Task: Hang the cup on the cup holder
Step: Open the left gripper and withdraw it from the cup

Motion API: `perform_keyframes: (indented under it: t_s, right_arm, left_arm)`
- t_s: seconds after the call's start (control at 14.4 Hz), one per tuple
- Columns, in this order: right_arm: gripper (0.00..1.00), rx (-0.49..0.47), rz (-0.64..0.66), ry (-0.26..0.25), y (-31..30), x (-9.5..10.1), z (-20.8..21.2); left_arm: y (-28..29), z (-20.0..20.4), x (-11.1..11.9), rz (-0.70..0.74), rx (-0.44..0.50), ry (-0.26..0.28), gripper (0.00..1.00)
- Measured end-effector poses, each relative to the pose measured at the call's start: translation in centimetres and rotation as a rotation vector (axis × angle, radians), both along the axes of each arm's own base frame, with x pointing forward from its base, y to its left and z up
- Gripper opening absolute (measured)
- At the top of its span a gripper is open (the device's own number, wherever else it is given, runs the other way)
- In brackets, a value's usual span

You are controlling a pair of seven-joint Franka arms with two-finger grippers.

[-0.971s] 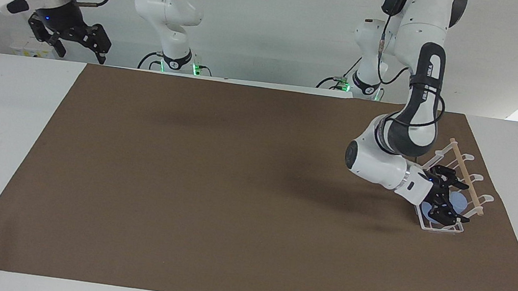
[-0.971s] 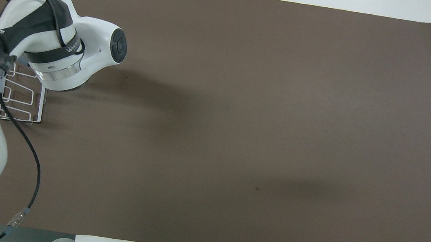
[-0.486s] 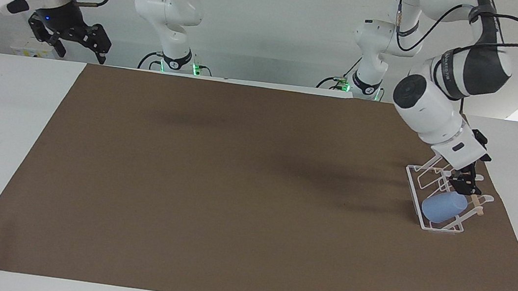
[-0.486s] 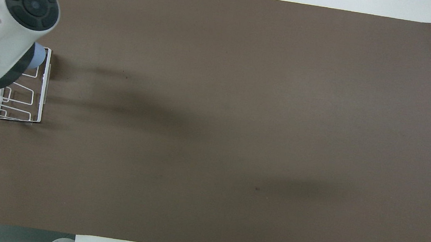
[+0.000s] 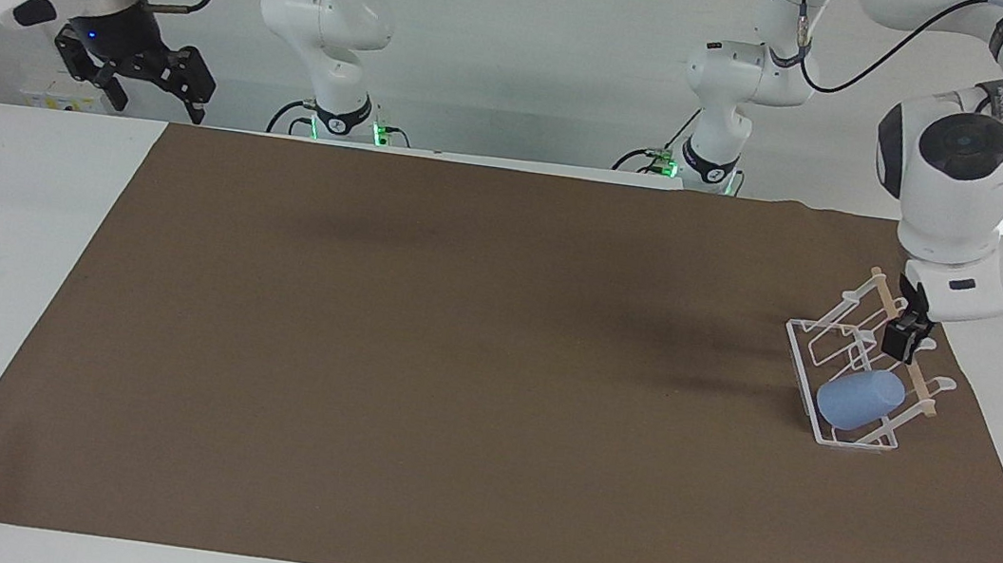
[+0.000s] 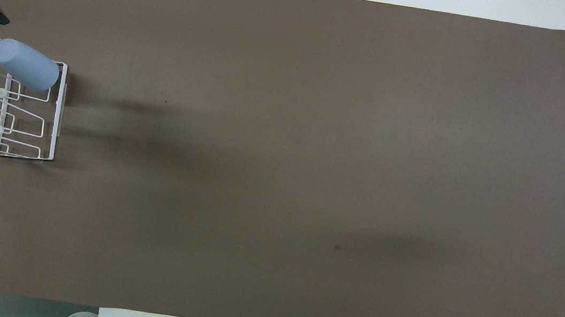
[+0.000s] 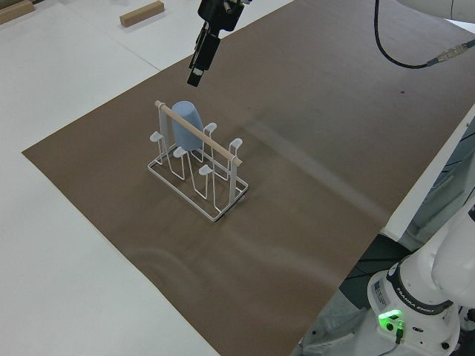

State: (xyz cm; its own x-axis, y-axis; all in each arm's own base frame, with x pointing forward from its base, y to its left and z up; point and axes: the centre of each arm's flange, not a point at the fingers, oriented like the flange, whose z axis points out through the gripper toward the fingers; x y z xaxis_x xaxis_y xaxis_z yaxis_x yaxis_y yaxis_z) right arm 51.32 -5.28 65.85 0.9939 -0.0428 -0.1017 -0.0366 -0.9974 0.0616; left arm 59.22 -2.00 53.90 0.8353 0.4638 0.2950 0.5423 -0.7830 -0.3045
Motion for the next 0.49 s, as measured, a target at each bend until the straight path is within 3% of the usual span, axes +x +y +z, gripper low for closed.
perform_keyframes:
  t_s: [0.35,0.49]
  right_arm:
    - [1.0,0.0,0.0,0.0,0.0,0.0,0.0]
    - [1.0,0.0,0.0,0.0,0.0,0.0,0.0]
  left_arm:
    - [-0.7,1.4,-3.0,-0.173,-0.208,0.19,1.0]
    - [-0.9,2.6,-4.0,-0.272,-0.262,0.226,1.0]
